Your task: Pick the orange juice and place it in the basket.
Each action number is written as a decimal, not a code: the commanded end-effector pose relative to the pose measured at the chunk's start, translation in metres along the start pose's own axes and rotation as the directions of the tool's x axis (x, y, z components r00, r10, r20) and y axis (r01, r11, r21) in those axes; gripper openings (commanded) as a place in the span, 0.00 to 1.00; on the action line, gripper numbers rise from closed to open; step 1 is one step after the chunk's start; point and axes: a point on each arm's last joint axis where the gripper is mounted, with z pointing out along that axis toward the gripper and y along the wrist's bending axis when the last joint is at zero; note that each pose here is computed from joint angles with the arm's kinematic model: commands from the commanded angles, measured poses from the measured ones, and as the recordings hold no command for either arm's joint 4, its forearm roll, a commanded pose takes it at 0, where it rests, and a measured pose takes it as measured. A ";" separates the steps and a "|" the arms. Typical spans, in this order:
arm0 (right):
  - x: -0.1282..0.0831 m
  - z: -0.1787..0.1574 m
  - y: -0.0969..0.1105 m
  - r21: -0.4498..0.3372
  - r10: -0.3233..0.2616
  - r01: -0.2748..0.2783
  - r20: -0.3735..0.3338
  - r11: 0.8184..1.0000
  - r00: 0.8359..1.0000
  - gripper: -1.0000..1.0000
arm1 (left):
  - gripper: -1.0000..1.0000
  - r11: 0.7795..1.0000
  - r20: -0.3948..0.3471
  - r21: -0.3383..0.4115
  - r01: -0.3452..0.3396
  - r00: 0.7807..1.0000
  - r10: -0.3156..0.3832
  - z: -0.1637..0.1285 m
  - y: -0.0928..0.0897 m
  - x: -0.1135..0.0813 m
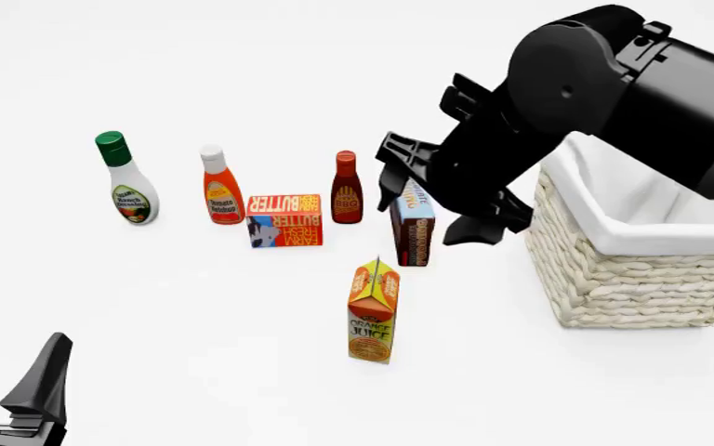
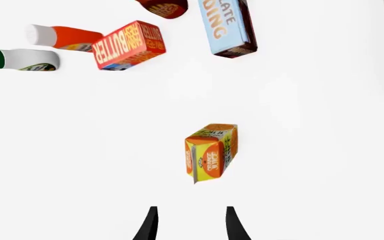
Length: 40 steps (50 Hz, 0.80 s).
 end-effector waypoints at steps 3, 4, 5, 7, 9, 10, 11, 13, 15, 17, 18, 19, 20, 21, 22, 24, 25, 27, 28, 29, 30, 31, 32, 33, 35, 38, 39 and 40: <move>-0.005 0.011 0.010 0.037 -0.010 0.011 -0.027 0.999 1.000 1.00 | 1.00 1.000 0.000 0.000 0.000 1.000 0.000 0.000 0.000 0.000; -0.007 0.012 0.010 0.041 -0.011 0.013 -0.028 0.999 1.000 1.00 | 1.00 1.000 0.000 0.000 0.000 1.000 0.000 0.000 0.000 0.000; -0.007 0.013 0.011 0.043 -0.012 0.013 -0.029 0.999 0.999 1.00 | 1.00 1.000 0.000 0.000 0.000 1.000 0.000 0.000 0.000 0.000; -0.010 0.017 0.011 0.050 -0.016 0.017 -0.032 0.999 0.999 1.00 | 1.00 1.000 0.000 0.000 0.000 1.000 0.000 0.000 0.000 0.000; -0.010 0.020 0.012 0.056 -0.018 0.020 -0.037 0.998 0.999 1.00 | 1.00 1.000 0.000 0.000 0.000 1.000 0.000 0.000 0.000 0.000; -0.012 0.022 0.012 0.060 -0.019 0.021 -0.037 0.998 0.999 1.00 | 1.00 1.000 0.000 0.000 0.000 1.000 0.000 0.000 0.000 0.000; -0.013 0.025 0.012 0.063 -0.022 0.024 -0.038 0.998 0.999 1.00 | 1.00 1.000 0.000 0.000 0.000 1.000 0.000 0.000 0.000 0.000; -0.012 0.027 0.014 0.065 -0.023 0.025 -0.042 0.998 0.999 1.00 | 1.00 1.000 0.000 0.000 0.000 1.000 0.000 0.000 0.000 0.000; -0.015 0.031 0.012 0.075 -0.026 0.029 -0.046 0.997 0.999 1.00 | 1.00 1.000 0.000 0.000 0.000 1.000 0.000 0.000 0.000 0.000; -0.013 0.034 0.013 0.079 -0.026 0.030 -0.052 0.996 0.998 1.00 | 1.00 1.000 0.000 0.000 0.000 1.000 0.000 0.000 0.000 0.000; -0.013 0.035 0.015 0.078 -0.026 0.031 -0.053 0.996 0.998 1.00 | 1.00 1.000 0.000 0.000 0.000 1.000 0.000 0.000 0.000 0.000; -0.013 0.036 0.015 0.081 -0.026 0.031 -0.055 0.996 0.998 1.00 | 1.00 1.000 0.000 0.000 0.000 1.000 0.000 0.000 0.000 0.000; -0.013 0.038 0.014 0.086 -0.027 0.032 -0.058 0.996 0.998 1.00 | 1.00 1.000 0.000 0.000 0.000 1.000 0.000 0.000 0.000 0.000; -0.012 0.039 0.015 0.085 -0.026 0.031 -0.060 0.996 0.998 1.00 | 1.00 1.000 0.000 0.000 0.000 1.000 0.000 0.000 0.000 0.000; -0.012 0.041 0.014 0.093 -0.028 0.034 -0.064 0.995 0.998 1.00 | 1.00 1.000 0.000 0.000 0.000 1.000 0.000 0.000 0.000 0.000; -0.010 0.044 0.015 0.097 -0.028 0.035 -0.070 0.995 0.997 1.00 | 1.00 1.000 0.000 0.000 0.000 1.000 0.000 0.000 0.000 0.000; -0.010 0.044 0.015 0.098 -0.028 0.035 -0.071 0.995 0.997 1.00 | 1.00 1.000 0.000 0.000 0.000 1.000 0.000 0.000 0.000 0.000; -0.010 0.047 0.015 0.104 -0.030 0.037 -0.076 0.994 0.997 1.00 | 1.00 1.000 0.000 0.000 0.000 1.000 0.000 0.000 0.000 0.000; -0.010 0.047 0.015 0.104 -0.030 0.038 -0.076 0.994 0.997 1.00 | 1.00 1.000 0.000 0.000 0.000 1.000 0.000 0.000 0.000 0.000; -0.009 0.049 0.015 0.107 -0.031 0.039 -0.079 0.993 0.996 1.00 | 1.00 1.000 0.000 0.000 0.000 1.000 0.000 0.000 0.000 0.000; -0.009 0.049 0.015 0.108 -0.031 0.039 -0.080 0.993 0.996 1.00 | 1.00 1.000 0.000 0.000 0.000 1.000 0.000 0.000 0.000 0.000; -0.009 0.049 0.015 0.108 -0.031 0.039 -0.080 0.993 0.996 1.00 | 1.00 1.000 0.000 0.000 0.000 1.000 0.000 0.000 0.000 0.000; -0.007 0.051 0.016 0.110 -0.031 0.041 -0.085 0.993 0.996 1.00 | 1.00 1.000 0.000 0.000 0.000 1.000 0.000 0.000 0.000 0.000; -0.007 0.051 0.017 0.109 -0.032 0.042 -0.084 0.993 0.996 1.00 | 1.00 1.000 0.000 0.000 0.000 1.000 0.000 0.000 0.000 0.000; -0.010 0.053 0.014 0.117 -0.035 0.045 -0.086 0.992 0.996 1.00 | 1.00 1.000 0.000 0.000 0.000 1.000 0.000 0.000 0.000 0.000; -0.006 0.055 0.015 0.122 -0.032 0.044 -0.093 0.992 0.995 1.00 | 1.00 1.000 0.000 0.000 0.000 1.000 0.000 0.000 0.000 0.000; -0.006 0.056 0.015 0.123 -0.032 0.044 -0.094 0.991 0.995 1.00 | 1.00 1.000 0.000 0.000 0.000 1.000 0.000 0.000 0.000 0.000; -0.006 0.056 0.015 0.123 -0.032 0.044 -0.094 0.991 0.995 1.00 | 1.00 1.000 0.000 0.000 0.000 1.000 0.000 0.000 0.000 0.000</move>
